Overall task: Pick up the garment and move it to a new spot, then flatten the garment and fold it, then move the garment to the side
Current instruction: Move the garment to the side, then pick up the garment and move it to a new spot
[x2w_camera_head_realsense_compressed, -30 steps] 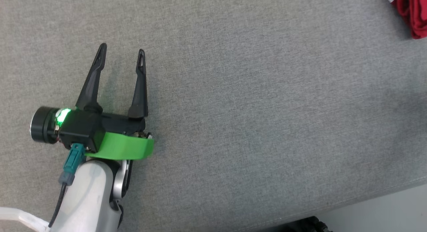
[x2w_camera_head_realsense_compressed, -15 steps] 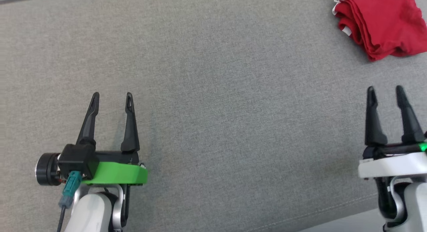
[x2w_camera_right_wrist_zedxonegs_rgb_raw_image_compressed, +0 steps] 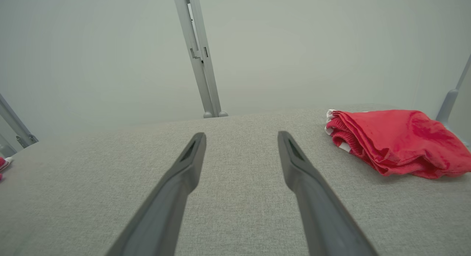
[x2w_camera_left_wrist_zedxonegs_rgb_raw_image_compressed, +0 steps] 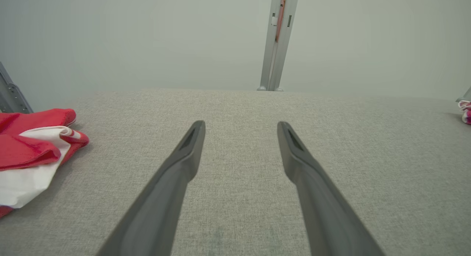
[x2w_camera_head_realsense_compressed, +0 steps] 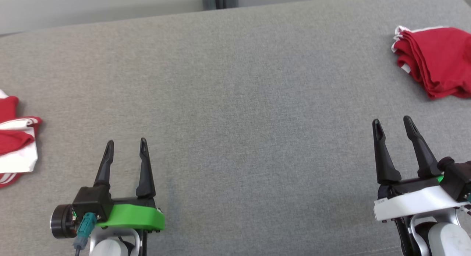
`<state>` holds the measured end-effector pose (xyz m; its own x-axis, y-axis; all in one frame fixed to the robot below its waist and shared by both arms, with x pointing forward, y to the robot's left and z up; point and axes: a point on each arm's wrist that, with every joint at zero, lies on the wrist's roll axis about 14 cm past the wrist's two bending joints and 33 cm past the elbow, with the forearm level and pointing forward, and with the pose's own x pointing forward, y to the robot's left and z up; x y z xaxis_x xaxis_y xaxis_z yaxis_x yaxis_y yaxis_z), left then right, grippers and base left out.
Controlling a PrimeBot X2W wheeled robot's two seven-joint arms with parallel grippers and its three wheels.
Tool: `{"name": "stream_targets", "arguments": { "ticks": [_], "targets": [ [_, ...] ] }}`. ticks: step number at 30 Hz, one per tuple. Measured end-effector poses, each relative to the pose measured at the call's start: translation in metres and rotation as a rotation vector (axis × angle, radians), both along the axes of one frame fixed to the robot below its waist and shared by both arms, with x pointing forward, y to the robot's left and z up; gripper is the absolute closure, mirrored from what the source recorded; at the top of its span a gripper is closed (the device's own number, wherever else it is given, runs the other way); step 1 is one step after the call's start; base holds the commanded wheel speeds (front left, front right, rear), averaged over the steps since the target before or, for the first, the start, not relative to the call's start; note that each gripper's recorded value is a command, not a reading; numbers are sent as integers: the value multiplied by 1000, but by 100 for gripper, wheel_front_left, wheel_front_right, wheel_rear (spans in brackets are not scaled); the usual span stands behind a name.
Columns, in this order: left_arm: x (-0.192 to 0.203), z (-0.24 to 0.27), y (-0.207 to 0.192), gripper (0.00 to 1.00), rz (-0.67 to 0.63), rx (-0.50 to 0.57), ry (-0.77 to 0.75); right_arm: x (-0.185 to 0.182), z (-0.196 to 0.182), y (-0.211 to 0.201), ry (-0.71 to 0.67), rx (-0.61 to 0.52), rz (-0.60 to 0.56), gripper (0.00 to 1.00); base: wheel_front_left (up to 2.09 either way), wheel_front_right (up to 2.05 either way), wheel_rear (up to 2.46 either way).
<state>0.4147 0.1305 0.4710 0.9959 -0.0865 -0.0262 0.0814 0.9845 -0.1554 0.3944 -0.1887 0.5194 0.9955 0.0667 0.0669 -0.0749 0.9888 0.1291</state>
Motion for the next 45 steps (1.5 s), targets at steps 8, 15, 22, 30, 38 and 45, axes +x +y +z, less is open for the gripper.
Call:
{"name": "stream_targets", "arguments": {
  "ticks": [8, 15, 22, 30, 38, 45],
  "targets": [
    [-25, 10, 15, 0, 37, 21, -18, -18, 10, 9, -3, -9, 25, 0, 0, 0, 0],
    [-38, 18, 18, 0, 42, 27, -38, -33, 15, 12, -7, -15, 35, 0, 0, 0, 0],
    [-45, 22, 20, 0, 45, 28, -49, -41, 18, 14, -10, -16, 43, 0, 0, 0, 0],
    [-49, 22, 23, 0, 52, 25, -49, -39, 20, 16, -13, -19, 51, 0, 0, 0, 0],
    [-54, 33, 46, 0, 129, 21, -81, -28, 24, 48, -27, -13, 151, 0, 0, 0, 0],
    [-74, 41, 97, 0, 291, 31, -102, -9, 33, 98, -49, -21, 313, 0, 0, 0, 0]
  ]
}}
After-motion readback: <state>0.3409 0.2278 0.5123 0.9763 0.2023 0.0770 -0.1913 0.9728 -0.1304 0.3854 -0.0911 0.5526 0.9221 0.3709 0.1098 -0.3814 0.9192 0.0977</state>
